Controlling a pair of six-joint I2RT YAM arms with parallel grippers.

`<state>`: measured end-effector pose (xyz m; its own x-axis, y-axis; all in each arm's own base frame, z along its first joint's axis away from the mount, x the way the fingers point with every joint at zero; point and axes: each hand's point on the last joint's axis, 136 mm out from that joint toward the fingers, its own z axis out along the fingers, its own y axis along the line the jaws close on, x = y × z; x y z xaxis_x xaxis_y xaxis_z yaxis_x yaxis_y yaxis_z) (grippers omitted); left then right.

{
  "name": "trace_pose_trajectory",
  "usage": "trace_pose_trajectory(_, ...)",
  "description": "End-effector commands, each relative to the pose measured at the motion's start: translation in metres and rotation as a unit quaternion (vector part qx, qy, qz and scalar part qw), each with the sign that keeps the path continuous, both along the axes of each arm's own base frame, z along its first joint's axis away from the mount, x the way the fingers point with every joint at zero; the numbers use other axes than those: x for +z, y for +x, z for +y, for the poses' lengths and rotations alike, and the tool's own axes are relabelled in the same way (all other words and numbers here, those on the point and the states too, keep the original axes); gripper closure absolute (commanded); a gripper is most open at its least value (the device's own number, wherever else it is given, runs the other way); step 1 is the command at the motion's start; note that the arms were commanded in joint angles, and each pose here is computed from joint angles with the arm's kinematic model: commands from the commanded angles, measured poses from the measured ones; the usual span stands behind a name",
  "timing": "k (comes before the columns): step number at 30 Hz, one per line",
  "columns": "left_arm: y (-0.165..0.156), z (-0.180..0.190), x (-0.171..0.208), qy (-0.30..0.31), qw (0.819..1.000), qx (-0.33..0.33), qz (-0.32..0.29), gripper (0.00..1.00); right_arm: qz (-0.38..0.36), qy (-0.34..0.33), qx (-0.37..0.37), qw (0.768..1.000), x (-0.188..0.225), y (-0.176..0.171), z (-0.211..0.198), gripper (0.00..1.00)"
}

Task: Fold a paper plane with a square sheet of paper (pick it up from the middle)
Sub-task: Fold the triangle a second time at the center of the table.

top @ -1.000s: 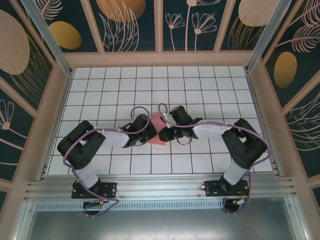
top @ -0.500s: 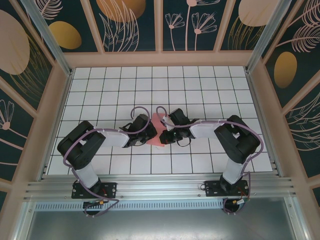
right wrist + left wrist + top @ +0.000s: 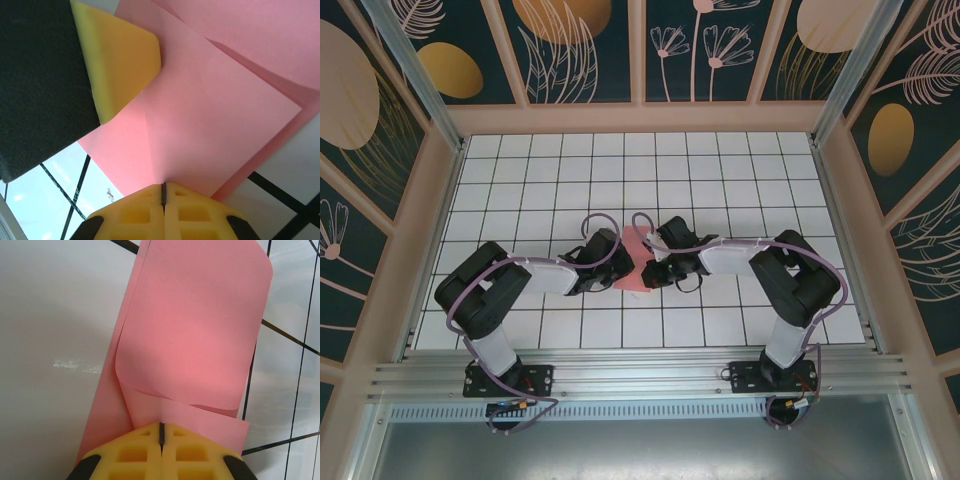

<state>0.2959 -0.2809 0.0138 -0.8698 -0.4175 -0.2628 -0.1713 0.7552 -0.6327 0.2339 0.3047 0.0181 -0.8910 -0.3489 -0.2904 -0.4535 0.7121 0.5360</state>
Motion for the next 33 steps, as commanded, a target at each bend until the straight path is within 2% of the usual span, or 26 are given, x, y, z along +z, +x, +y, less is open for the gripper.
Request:
trace_pose_trajectory(1,-0.019,0.024,-0.037,0.052,0.997,0.009,0.050,1.00,0.023,-0.042,0.000,0.999,-0.018,-0.011,-0.014,1.00)
trace_pose_trajectory(6,-0.019,0.025,-0.038,0.054,0.997,0.010,0.050,1.00,0.038,-0.043,0.007,0.998,-0.024,-0.026,-0.019,1.00)
trace_pose_trajectory(19,-0.019,0.024,-0.038,0.055,0.997,0.007,0.051,1.00,-0.003,0.034,0.029,0.999,0.039,-0.013,0.012,1.00)
trace_pose_trajectory(27,-0.018,0.021,-0.037,0.052,0.997,0.002,0.050,1.00,0.020,0.005,0.020,1.000,0.009,-0.008,0.008,1.00)
trace_pose_trajectory(33,-0.020,0.023,-0.039,0.056,0.997,0.003,0.051,1.00,0.064,-0.017,0.005,0.998,-0.022,-0.024,-0.013,1.00)
